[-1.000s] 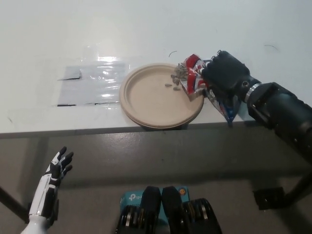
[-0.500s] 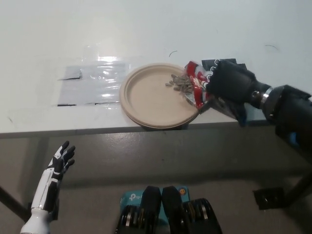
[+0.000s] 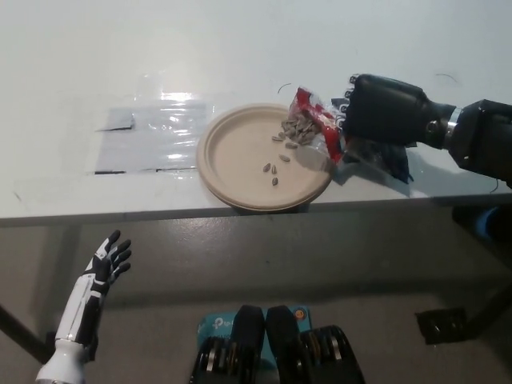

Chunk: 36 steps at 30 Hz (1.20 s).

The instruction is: The robot picks up a small bag of sunflower seeds on the right hand side and take it to the empty plate on the left hand side then pours some sunflower seeds on to the plate.

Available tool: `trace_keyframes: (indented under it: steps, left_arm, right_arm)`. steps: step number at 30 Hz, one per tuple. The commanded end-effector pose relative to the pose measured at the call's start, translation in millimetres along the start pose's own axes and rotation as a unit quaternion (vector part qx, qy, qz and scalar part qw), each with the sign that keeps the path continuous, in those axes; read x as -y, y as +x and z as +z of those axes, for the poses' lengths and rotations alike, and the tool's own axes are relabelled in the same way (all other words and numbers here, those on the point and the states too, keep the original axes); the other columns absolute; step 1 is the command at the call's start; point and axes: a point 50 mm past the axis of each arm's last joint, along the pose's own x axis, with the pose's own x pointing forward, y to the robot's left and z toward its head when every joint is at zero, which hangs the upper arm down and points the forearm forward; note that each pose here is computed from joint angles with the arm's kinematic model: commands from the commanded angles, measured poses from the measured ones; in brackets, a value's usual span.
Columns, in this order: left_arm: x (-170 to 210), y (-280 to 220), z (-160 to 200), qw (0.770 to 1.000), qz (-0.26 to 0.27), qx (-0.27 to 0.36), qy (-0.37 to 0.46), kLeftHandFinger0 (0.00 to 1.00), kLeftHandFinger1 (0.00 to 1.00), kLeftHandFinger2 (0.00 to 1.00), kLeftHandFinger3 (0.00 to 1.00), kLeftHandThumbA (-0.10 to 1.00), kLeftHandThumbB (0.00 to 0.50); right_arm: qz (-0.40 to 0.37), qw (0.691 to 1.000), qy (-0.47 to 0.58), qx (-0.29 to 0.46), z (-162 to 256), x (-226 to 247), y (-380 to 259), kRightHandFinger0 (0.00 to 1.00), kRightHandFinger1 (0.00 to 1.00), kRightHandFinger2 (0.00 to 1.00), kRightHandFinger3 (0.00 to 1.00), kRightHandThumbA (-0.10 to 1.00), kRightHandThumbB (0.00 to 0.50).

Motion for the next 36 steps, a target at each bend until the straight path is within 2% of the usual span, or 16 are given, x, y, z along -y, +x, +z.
trace_keyframes:
  steps: [1,3,5,8,9,10,11,13,14,15,17,22,27,31,33,36]
  left_arm:
    - [-3.5,2.3,9.2,1.000,-0.010,0.022,0.018,0.96,0.94,0.93,1.00,1.00,0.147]
    - [-2.9,1.7,9.7,1.000,-0.011,0.021,0.014,0.96,0.94,0.93,1.00,1.00,0.147]
    - [-3.0,1.4,9.7,1.000,-0.011,0.022,0.015,0.95,0.94,0.93,1.00,1.00,0.157]
    - [-1.0,0.0,9.0,1.000,-0.011,0.021,0.007,0.94,0.94,0.93,1.00,1.00,0.146]
    - [-1.2,-1.3,8.5,1.000,-0.010,0.020,0.009,0.94,0.95,0.94,1.00,1.00,0.147]
    - [-2.0,-2.3,8.2,1.000,-0.010,0.020,0.010,0.94,0.95,0.94,1.00,1.00,0.148]
    - [-2.7,-3.3,8.5,1.000,-0.008,0.020,0.012,0.94,0.95,0.94,1.00,1.00,0.142]
    - [-3.6,-2.8,9.0,1.000,-0.007,0.021,0.012,0.93,0.95,0.94,1.00,1.00,0.140]
    - [-3.4,-2.9,9.3,1.000,-0.006,0.022,0.012,0.93,0.94,0.94,1.00,1.00,0.138]
    - [-2.9,-3.3,9.5,1.000,-0.005,0.021,0.012,0.93,0.94,0.94,1.00,1.00,0.131]
    - [-1.7,-3.8,8.7,1.000,-0.003,0.020,0.013,0.92,0.94,0.94,1.00,1.00,0.116]
    - [-4.3,-7.2,5.1,1.000,0.001,0.015,0.010,0.91,0.94,0.93,1.00,1.00,0.141]
    - [-1.1,-10.9,4.0,1.000,0.004,0.011,0.009,0.91,0.94,0.92,1.00,1.00,0.155]
    - [-2.8,-13.7,3.3,1.000,0.008,0.009,0.005,0.91,0.93,0.91,1.00,1.00,0.161]
    - [-2.8,-13.7,3.2,1.000,0.008,0.011,0.007,0.90,0.93,0.90,1.00,1.00,0.150]
    - [-4.1,-13.0,4.7,1.000,0.007,0.013,0.008,0.90,0.92,0.90,1.00,1.00,0.143]
  right_arm:
    - [-0.051,0.998,-0.037,-0.025,-46.0,22.6,3.7,0.00,0.00,0.01,0.02,-0.10,0.285]
    - [-0.023,0.997,0.003,-0.072,-39.8,19.8,7.4,0.00,0.00,0.09,0.28,-0.09,0.307]
    - [-0.037,0.993,0.018,-0.109,-32.9,16.3,10.3,0.00,0.00,0.05,0.26,-0.05,0.360]
    - [-0.041,0.989,0.046,-0.132,-24.9,9.4,9.2,0.00,0.00,0.06,0.22,-0.03,0.362]
    - [-0.026,0.991,0.042,-0.128,-21.6,6.1,9.5,0.00,0.00,0.09,0.38,-0.04,0.382]
    - [-0.023,0.991,0.041,-0.125,-19.7,4.5,9.9,0.00,0.00,0.08,0.42,-0.04,0.382]
    - [-0.023,0.991,0.046,-0.127,-18.3,3.6,9.8,0.00,0.00,0.08,0.40,-0.06,0.364]
    - [-0.025,0.988,0.058,-0.141,-19.7,1.5,8.5,0.00,0.00,0.05,0.19,-0.08,0.338]
    - [-0.029,0.987,0.062,-0.147,-20.8,1.4,7.9,0.00,0.00,0.05,0.16,-0.08,0.334]
    - [-0.045,0.980,0.099,-0.166,-23.2,1.5,5.2,0.00,0.00,0.10,0.03,-0.10,0.319]
    - [-0.047,0.975,0.112,-0.188,-26.3,-4.1,-0.5,0.00,0.00,0.21,0.07,-0.10,0.337]
    - [-0.010,0.976,0.100,-0.191,-22.1,-14.7,-7.9,0.00,0.00,0.41,0.03,-0.10,0.266]
    - [-0.025,0.966,0.137,-0.219,-20.9,-19.3,-16.5,0.00,0.04,0.45,0.12,-0.10,0.327]
    - [-0.018,0.971,0.110,-0.210,-20.0,-23.4,-21.4,0.00,0.00,0.34,0.11,-0.10,0.349]
    - [-0.016,0.974,0.100,-0.204,-21.0,-25.8,-28.3,0.00,0.00,0.35,0.05,-0.10,0.289]
    - [-0.016,0.976,0.090,-0.198,-25.5,-27.6,-36.3,0.00,0.00,0.42,0.11,-0.10,0.304]
